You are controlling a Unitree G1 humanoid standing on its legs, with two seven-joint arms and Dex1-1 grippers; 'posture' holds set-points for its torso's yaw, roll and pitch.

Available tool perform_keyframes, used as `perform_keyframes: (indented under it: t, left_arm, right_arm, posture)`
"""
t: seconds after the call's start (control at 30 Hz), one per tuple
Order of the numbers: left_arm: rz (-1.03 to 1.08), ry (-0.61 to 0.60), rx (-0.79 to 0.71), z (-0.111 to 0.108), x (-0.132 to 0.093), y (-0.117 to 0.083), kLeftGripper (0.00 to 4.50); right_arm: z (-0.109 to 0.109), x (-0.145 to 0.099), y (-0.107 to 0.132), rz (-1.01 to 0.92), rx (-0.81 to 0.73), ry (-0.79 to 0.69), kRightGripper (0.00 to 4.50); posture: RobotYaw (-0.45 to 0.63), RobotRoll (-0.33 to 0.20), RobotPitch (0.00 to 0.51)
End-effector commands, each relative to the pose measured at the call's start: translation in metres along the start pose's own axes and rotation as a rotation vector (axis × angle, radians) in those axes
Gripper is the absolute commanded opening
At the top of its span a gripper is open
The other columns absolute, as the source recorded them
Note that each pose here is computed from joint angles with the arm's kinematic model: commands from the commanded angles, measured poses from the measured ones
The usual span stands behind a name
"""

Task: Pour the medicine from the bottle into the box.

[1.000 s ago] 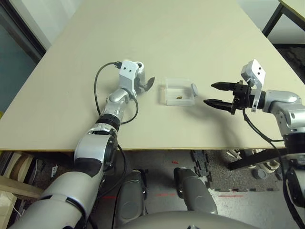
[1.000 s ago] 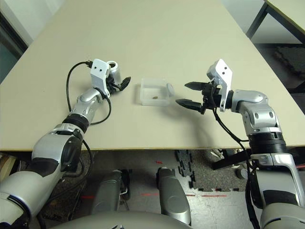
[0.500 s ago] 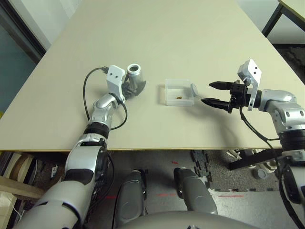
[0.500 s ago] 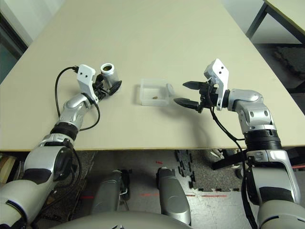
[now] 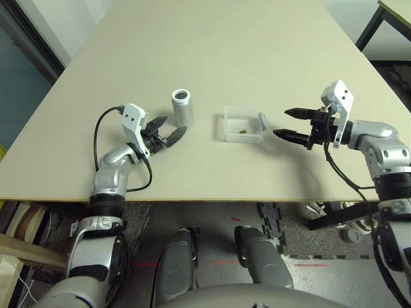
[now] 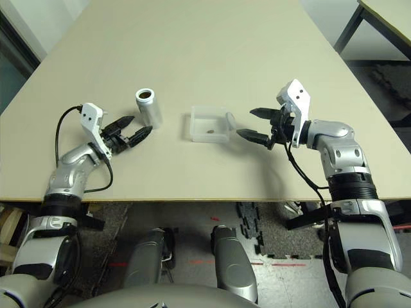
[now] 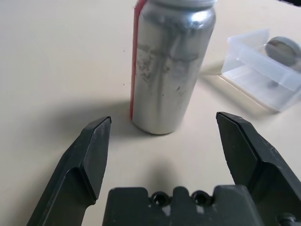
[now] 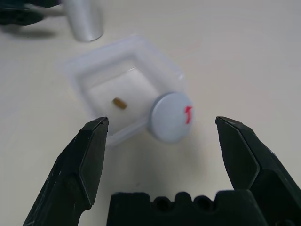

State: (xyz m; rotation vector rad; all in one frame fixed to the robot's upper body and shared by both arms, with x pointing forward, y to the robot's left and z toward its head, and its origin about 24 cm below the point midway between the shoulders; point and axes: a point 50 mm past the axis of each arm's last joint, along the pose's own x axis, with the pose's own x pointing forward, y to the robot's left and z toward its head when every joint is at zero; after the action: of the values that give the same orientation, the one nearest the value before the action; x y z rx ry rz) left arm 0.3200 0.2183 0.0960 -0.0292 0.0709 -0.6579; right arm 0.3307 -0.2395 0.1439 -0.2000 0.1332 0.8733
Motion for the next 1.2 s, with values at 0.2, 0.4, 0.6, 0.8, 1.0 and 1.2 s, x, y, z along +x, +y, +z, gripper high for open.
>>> perform_keyframes:
  t: [0.2,0.4,0.6,0.8,1.0,1.2]
  left_arm:
    - [0.136,-0.036,0.004,0.025,-0.031,0.024,4.48]
    - [0.325,-0.017,0.066,0.036,-0.047,0.058,4.48]
    - [0.54,-0.033,0.097,0.047,-0.056,0.09,4.48]
    - [0.649,-0.052,0.093,0.052,-0.063,0.107,4.48]
    - [0.746,-0.04,0.076,0.049,-0.074,0.118,4.48]
    - [0.77,-0.036,0.079,0.047,-0.077,0.121,4.48]
  right_arm:
    - [-0.008,-0.024,-0.015,-0.243,0.092,-0.113,4.5]
    - [-0.017,-0.045,-0.026,-0.432,0.126,-0.146,4.5]
    - [-0.026,-0.064,-0.039,-0.608,0.16,-0.179,4.5]
    - [-0.032,-0.082,-0.048,-0.738,0.194,-0.206,4.5]
    - [-0.045,-0.099,-0.046,-0.812,0.196,-0.175,4.5]
    - [-0.05,-0.107,-0.047,-0.868,0.203,-0.181,4.5]
  posture:
    - [-0.13,0.0,0.141]
    - [-0.14,0.0,0.149]
    - [-0.14,0.0,0.163]
    - [-0.16,0.0,0.182]
    - [-0.17,0.0,0.196]
    - [-0.17,0.0,0.196]
